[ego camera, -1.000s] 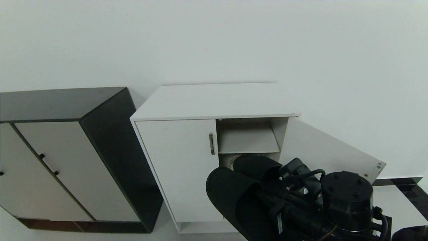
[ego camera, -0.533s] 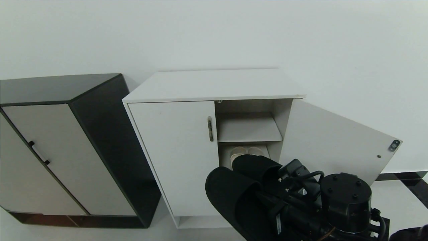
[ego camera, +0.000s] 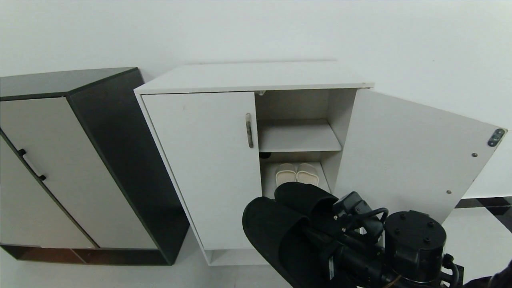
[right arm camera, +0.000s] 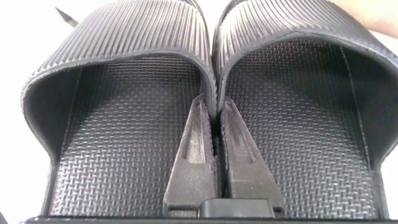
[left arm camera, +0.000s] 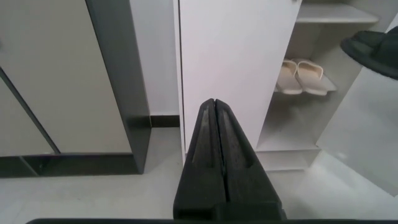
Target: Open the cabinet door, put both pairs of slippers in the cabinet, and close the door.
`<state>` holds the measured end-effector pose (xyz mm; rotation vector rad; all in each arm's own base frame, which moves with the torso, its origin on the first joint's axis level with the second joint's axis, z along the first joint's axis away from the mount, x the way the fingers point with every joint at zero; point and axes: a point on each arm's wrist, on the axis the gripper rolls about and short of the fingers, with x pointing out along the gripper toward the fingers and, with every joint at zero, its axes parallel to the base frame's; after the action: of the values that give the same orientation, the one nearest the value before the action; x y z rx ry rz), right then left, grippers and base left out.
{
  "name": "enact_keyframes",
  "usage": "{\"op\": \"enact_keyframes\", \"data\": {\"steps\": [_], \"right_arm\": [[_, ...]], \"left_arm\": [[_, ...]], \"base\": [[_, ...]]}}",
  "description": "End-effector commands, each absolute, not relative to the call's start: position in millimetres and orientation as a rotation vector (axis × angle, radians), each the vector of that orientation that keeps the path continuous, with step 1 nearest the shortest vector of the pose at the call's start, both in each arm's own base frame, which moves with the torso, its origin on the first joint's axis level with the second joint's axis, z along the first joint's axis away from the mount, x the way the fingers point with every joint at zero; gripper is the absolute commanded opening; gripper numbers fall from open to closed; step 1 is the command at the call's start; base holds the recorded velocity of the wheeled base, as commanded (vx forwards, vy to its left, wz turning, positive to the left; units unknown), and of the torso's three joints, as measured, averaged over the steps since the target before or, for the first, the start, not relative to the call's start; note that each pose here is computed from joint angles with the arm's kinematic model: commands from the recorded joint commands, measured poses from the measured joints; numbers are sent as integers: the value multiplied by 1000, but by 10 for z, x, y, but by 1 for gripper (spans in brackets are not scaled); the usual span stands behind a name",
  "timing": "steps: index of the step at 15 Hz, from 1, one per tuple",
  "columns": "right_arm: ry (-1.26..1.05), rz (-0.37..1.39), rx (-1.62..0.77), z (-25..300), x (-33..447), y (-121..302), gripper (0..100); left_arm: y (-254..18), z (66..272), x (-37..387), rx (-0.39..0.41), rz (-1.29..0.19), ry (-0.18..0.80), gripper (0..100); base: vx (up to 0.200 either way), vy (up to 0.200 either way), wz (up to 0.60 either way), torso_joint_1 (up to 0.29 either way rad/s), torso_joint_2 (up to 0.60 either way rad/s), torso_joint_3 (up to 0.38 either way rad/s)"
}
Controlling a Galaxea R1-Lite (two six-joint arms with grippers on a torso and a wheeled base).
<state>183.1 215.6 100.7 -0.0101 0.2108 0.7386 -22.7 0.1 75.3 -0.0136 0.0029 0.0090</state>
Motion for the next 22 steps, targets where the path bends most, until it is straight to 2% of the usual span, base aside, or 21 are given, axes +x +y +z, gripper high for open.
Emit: {"op": "enact_keyframes", "data": {"steps": [1, 5, 7, 8, 11, 13, 15, 22], "right_arm": [[204, 736, -8, 957, 1837, 2158, 0], [91, 711, -53, 854, 1944, 2159, 0], [103, 570, -65, 946, 2079, 2265, 0], [166, 474, -75, 1082, 2126, 2316, 0], [290, 375, -8, 1578, 2040, 2372, 0], [265, 225, 74, 1844, 2072, 2489, 0], [223, 114, 78, 1862, 2122, 2578, 0], [202, 135, 89, 1765, 2093, 2650, 0]], "left_arm": [[1, 754, -227, -14, 11, 3, 0], [1, 753, -228, -15, 11, 1, 0], [1, 754, -227, -15, 11, 3, 0], [1, 754, -227, -15, 11, 3, 0], [1, 753, -228, -15, 11, 1, 0], [1, 754, -227, -15, 12, 3, 0], [1, 754, -227, -15, 11, 3, 0], [1, 754, -227, -15, 11, 3, 0]], "base": [[0, 0, 0, -222, 466, 227], [0, 0, 0, -160, 317, 140], [0, 0, 0, -18, 35, 25], [0, 0, 0, 0, 0, 0], [0, 0, 0, 0, 0, 0], [0, 0, 0, 0, 0, 0], [0, 0, 0, 0, 0, 0], [0, 0, 0, 0, 0, 0]]}}
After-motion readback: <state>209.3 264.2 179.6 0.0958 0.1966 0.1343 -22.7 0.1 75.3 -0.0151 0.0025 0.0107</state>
